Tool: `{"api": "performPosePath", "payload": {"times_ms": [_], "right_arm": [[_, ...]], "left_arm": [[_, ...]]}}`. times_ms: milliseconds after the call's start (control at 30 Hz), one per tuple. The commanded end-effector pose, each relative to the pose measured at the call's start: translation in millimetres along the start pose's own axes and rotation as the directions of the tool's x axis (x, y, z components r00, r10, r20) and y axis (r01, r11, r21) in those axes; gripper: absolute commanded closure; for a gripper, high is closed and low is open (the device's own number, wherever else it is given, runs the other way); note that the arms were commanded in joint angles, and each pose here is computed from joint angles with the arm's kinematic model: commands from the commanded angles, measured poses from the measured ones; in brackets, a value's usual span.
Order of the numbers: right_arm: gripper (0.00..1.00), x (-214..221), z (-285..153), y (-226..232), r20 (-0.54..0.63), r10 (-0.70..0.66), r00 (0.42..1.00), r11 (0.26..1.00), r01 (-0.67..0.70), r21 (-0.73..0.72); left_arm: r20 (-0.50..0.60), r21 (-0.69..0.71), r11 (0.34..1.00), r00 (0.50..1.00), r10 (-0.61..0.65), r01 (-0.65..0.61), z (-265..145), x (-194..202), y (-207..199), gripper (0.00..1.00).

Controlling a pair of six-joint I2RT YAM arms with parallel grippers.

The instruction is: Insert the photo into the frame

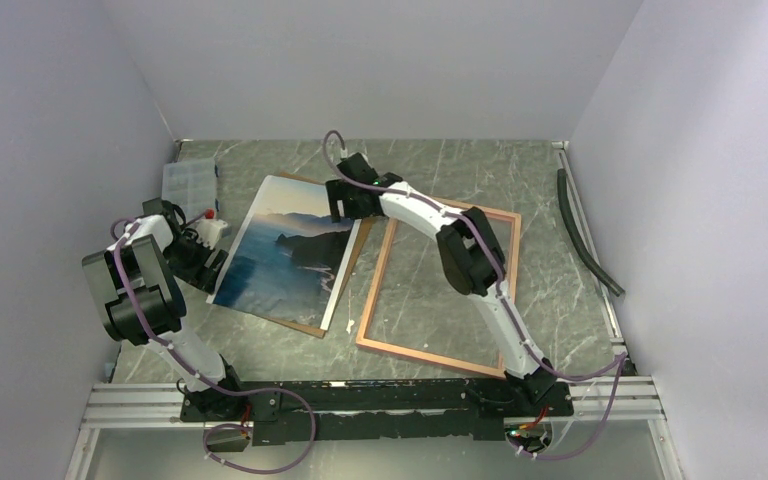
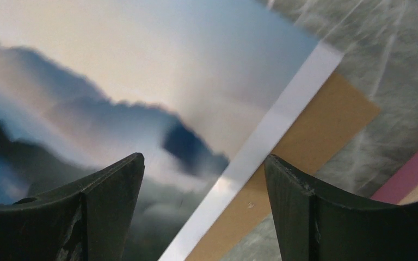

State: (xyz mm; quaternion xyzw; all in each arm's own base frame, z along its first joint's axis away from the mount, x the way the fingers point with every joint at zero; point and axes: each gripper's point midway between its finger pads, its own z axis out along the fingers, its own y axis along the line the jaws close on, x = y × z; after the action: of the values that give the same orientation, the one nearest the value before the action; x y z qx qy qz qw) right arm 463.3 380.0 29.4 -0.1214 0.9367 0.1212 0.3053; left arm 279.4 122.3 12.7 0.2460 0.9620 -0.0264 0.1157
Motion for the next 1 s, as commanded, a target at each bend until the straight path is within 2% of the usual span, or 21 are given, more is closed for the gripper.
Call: {"api": "performPosePath", "payload": {"times_ms": [0,133,267,533,667,800,967], "right_arm": [[0.16,-38.2,-32.1,23.9,0.057,0.215,0.975,0.927,-0.185,-0.327],[0.17,-44.1,-43.1,29.1,0.002,0.346,0.938,0.804,-0.296,-0.515],[0.18,-45.0,-45.4,33.6,-0.029,0.377,0.926,0.751,-0.323,-0.576],[0.18,-39.7,-34.7,34.8,-0.066,0.395,0.916,0.745,-0.361,-0.562],[0.19,-33.3,-26.5,30.8,-0.066,0.376,0.924,0.798,-0.359,-0.485],[0.18,-47.2,-34.2,14.1,0.0,0.361,0.933,0.84,-0.325,-0.433],[0.18,-54.9,-28.9,-4.7,-0.006,0.392,0.92,0.843,-0.361,-0.399]], "left_arm": [[0.029,-0.028,0.999,0.999,0.032,-0.031,36.6,-6.0,9.0,0.21],[0.032,-0.025,0.999,0.999,0.039,-0.038,36.6,-5.7,7.5,0.21],[0.029,-0.02,0.999,0.999,0.039,-0.039,38.1,-4.4,6.9,0.21],[0.037,-0.02,0.999,0.998,0.043,-0.043,36.7,-6.3,6.5,0.21],[0.047,-0.012,0.999,0.998,0.031,-0.031,30.1,-11.3,6.8,0.22],[0.126,0.002,1.0,0.992,-0.002,0.001,-2.2,-35.4,19.8,0.21],[0.202,0.021,0.999,0.978,-0.045,0.042,-36.6,-65.7,34.0,0.19]]}}
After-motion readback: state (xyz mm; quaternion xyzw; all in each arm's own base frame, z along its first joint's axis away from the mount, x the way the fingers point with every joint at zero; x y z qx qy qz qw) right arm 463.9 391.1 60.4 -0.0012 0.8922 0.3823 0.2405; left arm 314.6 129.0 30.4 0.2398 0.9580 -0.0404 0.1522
